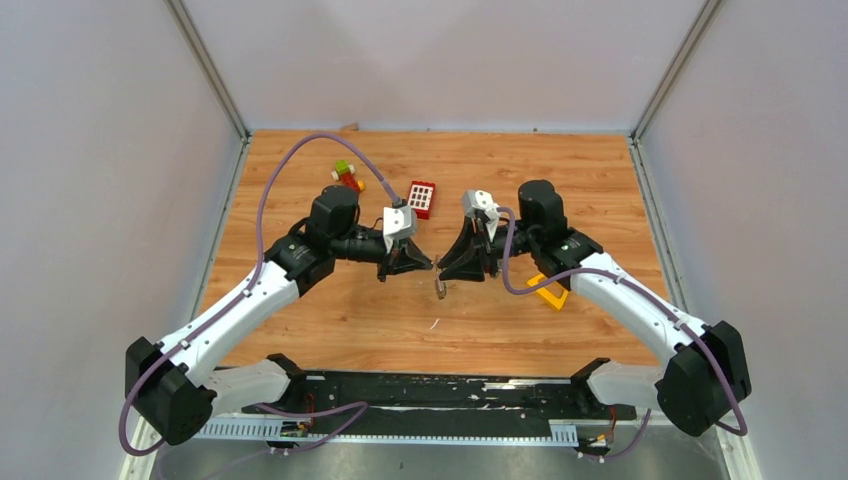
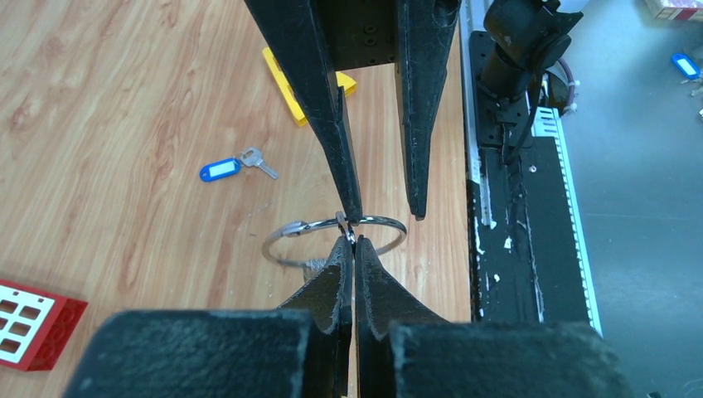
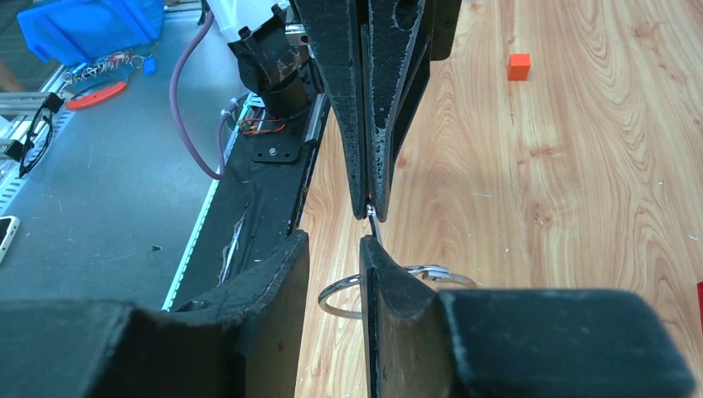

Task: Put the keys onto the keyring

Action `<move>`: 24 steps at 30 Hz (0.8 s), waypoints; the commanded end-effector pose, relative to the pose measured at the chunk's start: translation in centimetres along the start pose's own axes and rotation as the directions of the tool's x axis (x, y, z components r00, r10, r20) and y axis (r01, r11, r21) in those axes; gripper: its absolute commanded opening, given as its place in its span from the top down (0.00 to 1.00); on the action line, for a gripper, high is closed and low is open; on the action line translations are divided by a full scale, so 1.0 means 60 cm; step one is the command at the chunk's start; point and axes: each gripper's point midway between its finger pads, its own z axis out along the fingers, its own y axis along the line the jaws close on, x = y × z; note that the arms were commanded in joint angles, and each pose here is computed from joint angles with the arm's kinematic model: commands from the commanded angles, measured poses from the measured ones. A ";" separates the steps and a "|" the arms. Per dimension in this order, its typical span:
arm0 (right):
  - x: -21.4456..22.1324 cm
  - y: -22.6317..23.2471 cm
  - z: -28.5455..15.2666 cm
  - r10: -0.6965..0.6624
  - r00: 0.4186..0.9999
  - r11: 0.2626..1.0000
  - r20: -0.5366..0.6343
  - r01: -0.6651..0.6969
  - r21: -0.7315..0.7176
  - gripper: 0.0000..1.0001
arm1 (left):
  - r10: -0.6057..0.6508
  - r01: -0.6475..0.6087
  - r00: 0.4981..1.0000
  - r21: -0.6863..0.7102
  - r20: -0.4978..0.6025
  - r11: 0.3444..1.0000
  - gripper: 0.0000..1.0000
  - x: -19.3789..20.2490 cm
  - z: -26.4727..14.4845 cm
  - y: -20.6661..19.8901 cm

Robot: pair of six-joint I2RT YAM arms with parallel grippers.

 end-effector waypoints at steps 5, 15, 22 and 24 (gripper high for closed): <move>-0.026 -0.008 0.010 -0.065 0.998 0.998 0.014 0.065 -0.001 0.71 | 0.087 -0.090 0.995 0.050 0.051 0.995 1.00 -0.025 0.003 -0.022; -0.036 0.004 0.000 -0.123 0.992 0.992 0.002 0.123 0.002 0.73 | 0.103 -0.105 0.994 0.044 0.046 0.993 1.00 -0.018 0.003 -0.021; -0.040 0.013 -0.006 -0.148 0.989 0.989 -0.008 0.148 -0.019 0.73 | 0.109 -0.111 0.993 0.037 0.047 0.993 1.00 -0.018 0.002 -0.022; -0.044 0.015 -0.009 -0.157 0.988 0.988 -0.007 0.157 -0.016 0.73 | 0.111 -0.112 0.993 0.036 0.047 0.993 1.00 -0.017 0.002 -0.022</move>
